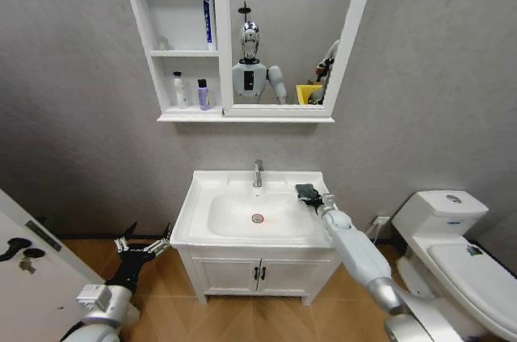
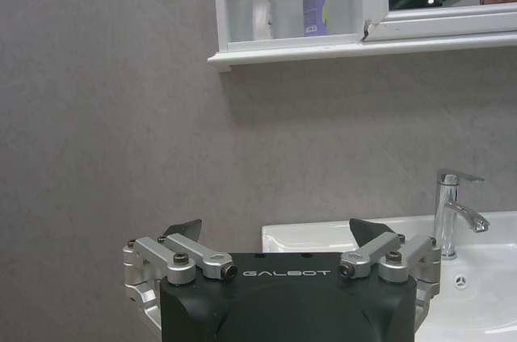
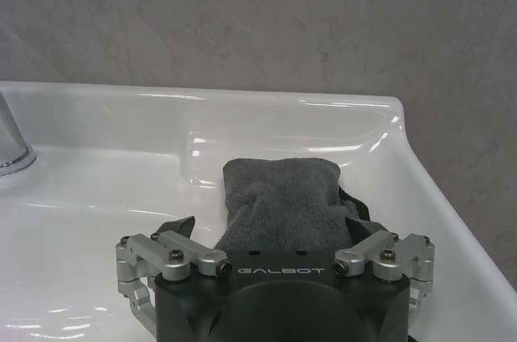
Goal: Move facial cleanser and shampoo from washbasin to cabinet, then wipe washbasin with towel.
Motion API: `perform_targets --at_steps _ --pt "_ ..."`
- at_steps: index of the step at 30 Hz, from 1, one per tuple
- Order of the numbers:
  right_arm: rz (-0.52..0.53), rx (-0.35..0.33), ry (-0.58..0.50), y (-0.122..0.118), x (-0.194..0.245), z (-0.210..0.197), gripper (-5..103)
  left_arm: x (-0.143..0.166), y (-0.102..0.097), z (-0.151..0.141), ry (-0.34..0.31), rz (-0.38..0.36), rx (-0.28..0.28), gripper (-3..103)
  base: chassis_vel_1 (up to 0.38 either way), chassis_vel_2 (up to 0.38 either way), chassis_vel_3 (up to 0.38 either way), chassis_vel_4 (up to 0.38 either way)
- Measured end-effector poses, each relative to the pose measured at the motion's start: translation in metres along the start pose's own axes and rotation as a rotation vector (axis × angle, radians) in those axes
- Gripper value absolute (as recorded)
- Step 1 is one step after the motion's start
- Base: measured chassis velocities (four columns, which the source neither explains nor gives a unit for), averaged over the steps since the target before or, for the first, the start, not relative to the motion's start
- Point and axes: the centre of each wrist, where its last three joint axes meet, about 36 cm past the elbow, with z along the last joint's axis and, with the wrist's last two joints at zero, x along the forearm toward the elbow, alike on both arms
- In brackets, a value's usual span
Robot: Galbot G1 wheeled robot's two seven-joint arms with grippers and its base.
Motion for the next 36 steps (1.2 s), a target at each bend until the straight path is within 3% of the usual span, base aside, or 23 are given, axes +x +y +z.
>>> perform_targets --at_steps 7,9,15,17,22,29,36 --pt "0.024 0.007 0.004 -0.006 -0.005 0.003 101 0.000 0.000 0.000 0.000 0.000 0.000 100 0.000 0.000 0.000 0.000" --pt "0.027 0.009 0.010 -0.010 -0.006 0.006 88 0.000 0.000 0.000 0.000 0.000 0.000 100 0.000 0.000 0.000 0.000" --pt "0.023 0.011 0.006 -0.013 -0.006 0.007 71 0.000 0.000 0.000 0.001 0.000 0.000 100 0.000 0.000 0.000 0.000" --pt "0.025 0.011 -0.001 -0.015 -0.003 0.006 55 0.000 0.000 0.000 0.001 0.000 0.000 100 0.000 0.000 0.000 0.000" --pt "0.032 0.012 -0.002 -0.018 0.000 0.006 44 0.000 0.000 0.000 0.001 0.000 0.000 100 0.000 0.000 0.000 0.000" --pt "0.035 -0.009 -0.003 -0.023 0.008 0.002 12 0.000 0.000 0.000 0.001 0.000 0.000 100 0.000 0.000 0.000 0.000" --pt "0.047 -0.020 -0.028 -0.024 0.021 -0.013 6 0.000 0.000 0.000 0.001 0.000 0.000 100 0.000 0.000 0.000 0.000"
